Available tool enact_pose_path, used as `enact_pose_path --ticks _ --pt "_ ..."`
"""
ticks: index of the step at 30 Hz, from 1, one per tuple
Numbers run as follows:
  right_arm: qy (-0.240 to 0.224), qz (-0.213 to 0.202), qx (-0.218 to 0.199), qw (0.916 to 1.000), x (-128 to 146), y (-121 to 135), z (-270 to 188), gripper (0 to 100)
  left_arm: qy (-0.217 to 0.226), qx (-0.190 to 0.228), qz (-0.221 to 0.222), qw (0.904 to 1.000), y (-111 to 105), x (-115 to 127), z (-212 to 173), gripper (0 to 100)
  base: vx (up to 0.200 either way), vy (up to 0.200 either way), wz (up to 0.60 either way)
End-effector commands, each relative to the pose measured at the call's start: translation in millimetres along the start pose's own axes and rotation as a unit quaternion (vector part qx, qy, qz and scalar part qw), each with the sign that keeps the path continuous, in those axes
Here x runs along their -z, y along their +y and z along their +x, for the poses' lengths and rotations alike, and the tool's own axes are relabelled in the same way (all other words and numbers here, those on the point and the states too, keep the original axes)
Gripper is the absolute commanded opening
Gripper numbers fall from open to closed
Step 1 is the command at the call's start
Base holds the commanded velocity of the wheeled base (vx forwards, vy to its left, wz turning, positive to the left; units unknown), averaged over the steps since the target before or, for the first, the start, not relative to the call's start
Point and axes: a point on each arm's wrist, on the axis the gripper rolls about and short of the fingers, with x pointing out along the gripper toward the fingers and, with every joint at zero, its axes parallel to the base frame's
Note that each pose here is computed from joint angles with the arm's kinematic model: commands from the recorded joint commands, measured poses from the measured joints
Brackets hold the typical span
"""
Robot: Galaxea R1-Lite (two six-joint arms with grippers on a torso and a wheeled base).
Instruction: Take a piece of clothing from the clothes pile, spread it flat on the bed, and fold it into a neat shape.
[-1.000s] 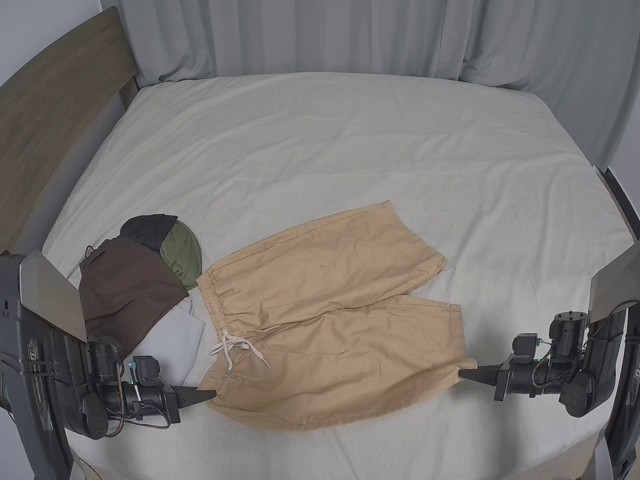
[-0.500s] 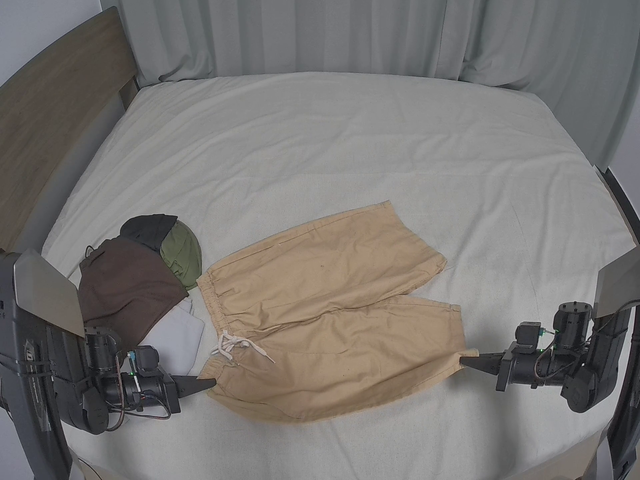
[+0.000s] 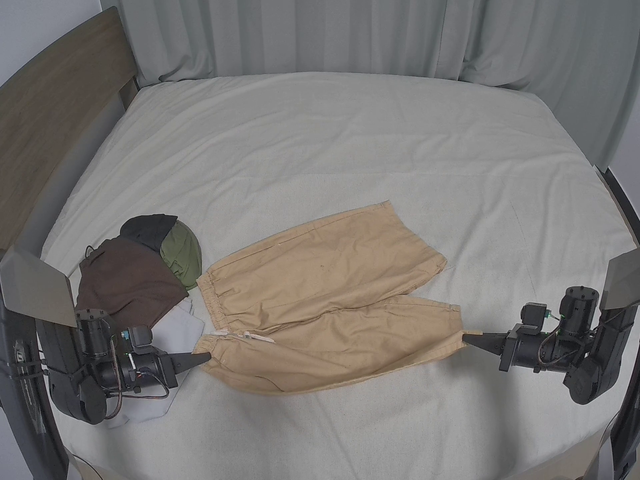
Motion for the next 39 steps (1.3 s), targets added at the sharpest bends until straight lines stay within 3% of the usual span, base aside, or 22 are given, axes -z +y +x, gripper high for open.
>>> enact_pose_path --ticks 1,19,39 --pt "-0.016 -0.004 -0.003 0.9999 -9 2 0 0 -0.011 -0.006 0.01 0.9999 -1 -6 0 0 0.0 0.0 0.0" --pt "-0.054 -0.022 0.011 0.9982 -29 9 4 0 -0.023 -0.004 0.018 0.9995 -3 -14 -1 0 0.0 0.0 0.0" --pt "-0.148 -0.062 -0.004 0.9871 -83 11 40 0 -0.049 -0.014 0.028 0.9983 -4 -28 1 0 0.0 0.0 0.0"
